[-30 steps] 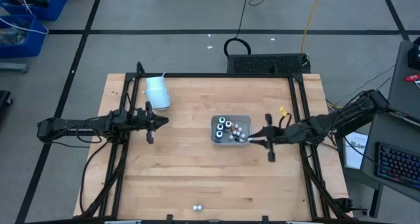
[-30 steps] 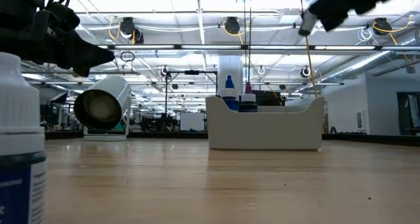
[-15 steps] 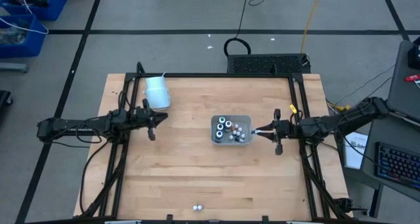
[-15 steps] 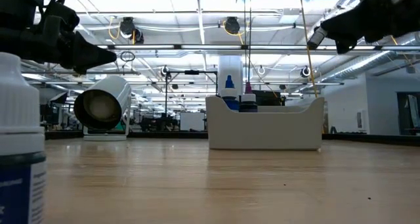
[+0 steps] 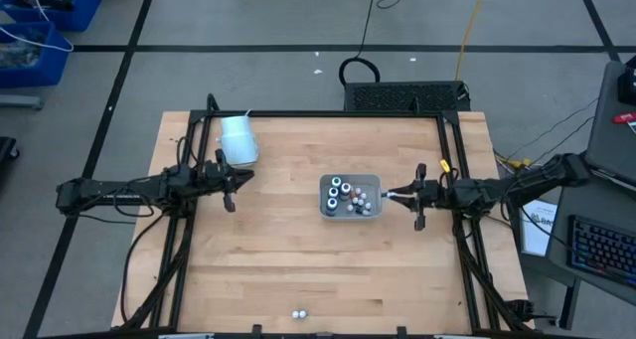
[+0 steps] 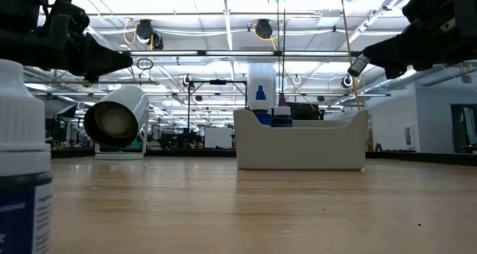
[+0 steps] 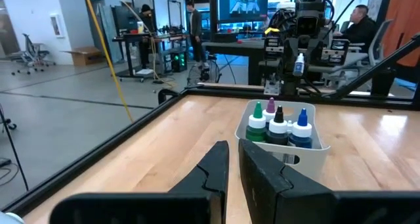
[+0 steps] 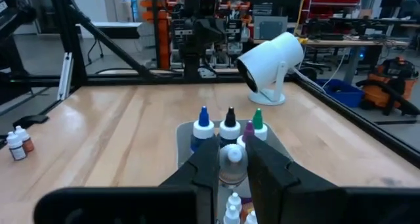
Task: Pick & Place food coloring
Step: Put the bottom small blue food coloring bottle into the bin
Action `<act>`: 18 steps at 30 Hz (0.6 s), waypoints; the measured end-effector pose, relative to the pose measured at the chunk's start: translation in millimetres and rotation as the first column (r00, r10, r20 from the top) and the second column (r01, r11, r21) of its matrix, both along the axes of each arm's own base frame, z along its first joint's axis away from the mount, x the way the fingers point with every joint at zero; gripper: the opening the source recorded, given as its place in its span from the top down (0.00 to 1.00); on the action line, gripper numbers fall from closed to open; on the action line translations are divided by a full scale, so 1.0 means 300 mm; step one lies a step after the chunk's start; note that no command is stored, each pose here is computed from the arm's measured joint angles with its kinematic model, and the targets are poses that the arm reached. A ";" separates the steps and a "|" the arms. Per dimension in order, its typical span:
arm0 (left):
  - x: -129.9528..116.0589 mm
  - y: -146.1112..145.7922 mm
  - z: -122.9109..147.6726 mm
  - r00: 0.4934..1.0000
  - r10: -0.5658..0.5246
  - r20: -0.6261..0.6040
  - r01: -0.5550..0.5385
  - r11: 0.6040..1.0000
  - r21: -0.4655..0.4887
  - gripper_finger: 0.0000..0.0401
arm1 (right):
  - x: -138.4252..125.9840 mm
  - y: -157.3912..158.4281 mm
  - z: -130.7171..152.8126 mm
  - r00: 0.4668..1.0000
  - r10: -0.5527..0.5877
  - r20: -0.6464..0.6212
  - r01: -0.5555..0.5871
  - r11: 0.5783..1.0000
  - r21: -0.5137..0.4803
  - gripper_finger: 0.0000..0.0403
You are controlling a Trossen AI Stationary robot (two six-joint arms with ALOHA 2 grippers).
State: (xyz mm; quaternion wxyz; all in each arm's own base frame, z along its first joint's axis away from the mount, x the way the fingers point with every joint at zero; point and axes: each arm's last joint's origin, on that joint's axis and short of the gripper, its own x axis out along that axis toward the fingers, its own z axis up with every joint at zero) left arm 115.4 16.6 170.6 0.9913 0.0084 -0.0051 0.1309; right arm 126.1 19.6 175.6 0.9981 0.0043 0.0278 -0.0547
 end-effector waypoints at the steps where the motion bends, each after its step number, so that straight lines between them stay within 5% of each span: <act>1: 0.000 0.000 0.000 1.000 0.000 -0.001 0.000 1.000 0.000 0.89 | 0.000 -0.002 -0.002 1.000 -0.003 0.003 0.003 1.000 0.001 0.89; 10: 0.000 0.000 0.000 1.000 0.000 -0.002 0.000 1.000 0.003 0.89 | 0.016 -0.019 0.078 0.995 -0.050 0.088 0.049 0.999 0.009 0.89; 18: 0.000 0.000 0.004 1.000 0.000 0.009 0.000 1.000 0.018 0.89 | 0.138 -0.036 0.198 0.982 -0.118 -0.145 0.112 0.992 -0.049 0.89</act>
